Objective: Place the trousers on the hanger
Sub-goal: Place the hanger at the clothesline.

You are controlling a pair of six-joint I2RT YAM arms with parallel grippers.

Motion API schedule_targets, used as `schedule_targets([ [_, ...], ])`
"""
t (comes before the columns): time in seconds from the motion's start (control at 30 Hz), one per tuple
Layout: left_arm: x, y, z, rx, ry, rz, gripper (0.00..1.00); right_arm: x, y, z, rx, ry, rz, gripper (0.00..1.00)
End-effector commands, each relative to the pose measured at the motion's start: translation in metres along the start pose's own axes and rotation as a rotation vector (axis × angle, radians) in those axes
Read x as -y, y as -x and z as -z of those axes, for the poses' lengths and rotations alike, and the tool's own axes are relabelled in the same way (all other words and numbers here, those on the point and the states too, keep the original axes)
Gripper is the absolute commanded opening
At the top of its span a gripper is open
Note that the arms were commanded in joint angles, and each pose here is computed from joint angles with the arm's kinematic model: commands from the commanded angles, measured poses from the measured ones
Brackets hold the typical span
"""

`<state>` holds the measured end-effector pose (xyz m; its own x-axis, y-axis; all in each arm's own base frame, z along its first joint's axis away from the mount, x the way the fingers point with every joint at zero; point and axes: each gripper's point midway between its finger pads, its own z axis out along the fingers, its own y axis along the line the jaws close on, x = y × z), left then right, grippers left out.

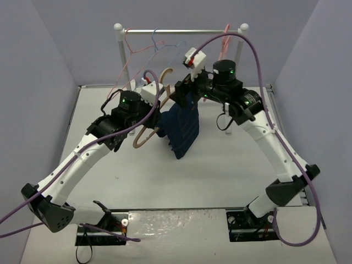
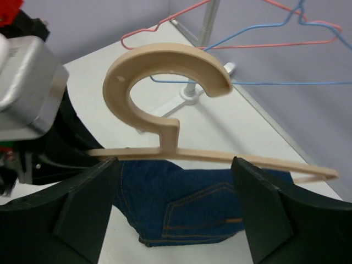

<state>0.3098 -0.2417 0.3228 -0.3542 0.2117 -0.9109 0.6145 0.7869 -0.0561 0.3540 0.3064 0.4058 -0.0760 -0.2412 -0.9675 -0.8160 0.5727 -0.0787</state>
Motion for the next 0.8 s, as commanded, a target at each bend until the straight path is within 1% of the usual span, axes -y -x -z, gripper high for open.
schedule_targets([
  [0.0, -0.002, 0.108, 0.033, 0.338, 0.035, -0.014, 0.0, 0.02, 0.058, 0.085, 0.195, -0.238, 0.021, 0.87],
  [0.03, -0.003, 0.113, 0.031, 0.34, 0.042, -0.012, 0.0, 0.024, 0.056, 0.098, 0.199, -0.287, 0.01, 0.89],
  [0.07, -0.004, 0.119, 0.031, 0.343, 0.049, -0.008, 0.0, 0.026, 0.05, 0.1, 0.189, -0.302, -0.002, 0.89],
  [0.2, -0.005, 0.148, 0.03, 0.359, 0.059, 0.004, 0.0, 0.04, 0.043, 0.158, 0.229, -0.5, -0.062, 0.94],
  [0.27, -0.01, 0.165, 0.022, 0.363, 0.082, 0.005, 0.0, 0.041, 0.036, 0.174, 0.236, -0.543, -0.088, 0.97],
  [0.3, -0.013, 0.168, 0.017, 0.344, 0.095, 0.002, 0.0, 0.042, 0.032, 0.18, 0.233, -0.569, -0.096, 0.99],
  [0.4, -0.021, 0.187, -0.002, 0.344, 0.116, 0.016, 0.0, 0.042, 0.023, 0.198, 0.241, -0.615, -0.136, 1.0],
  [0.43, -0.021, 0.19, -0.018, 0.342, 0.102, 0.029, 0.0, 0.041, 0.017, 0.201, 0.239, -0.622, -0.15, 1.0],
  [0.5, -0.022, 0.207, -0.022, 0.384, 0.089, 0.055, 0.0, 0.038, 0.016, 0.212, 0.262, -0.631, -0.184, 1.0],
  [0.57, -0.025, 0.215, -0.036, 0.387, 0.085, 0.07, 0.0, 0.036, 0.011, 0.219, 0.263, -0.64, -0.211, 1.0],
  [0.67, -0.028, 0.212, -0.07, 0.362, 0.074, 0.08, 0.0, 0.033, 0.004, 0.232, 0.252, -0.66, -0.232, 1.0],
  [0.77, -0.032, 0.214, -0.09, 0.377, 0.08, 0.085, 0.0, 0.035, -0.002, 0.243, 0.252, -0.695, -0.24, 1.0],
])
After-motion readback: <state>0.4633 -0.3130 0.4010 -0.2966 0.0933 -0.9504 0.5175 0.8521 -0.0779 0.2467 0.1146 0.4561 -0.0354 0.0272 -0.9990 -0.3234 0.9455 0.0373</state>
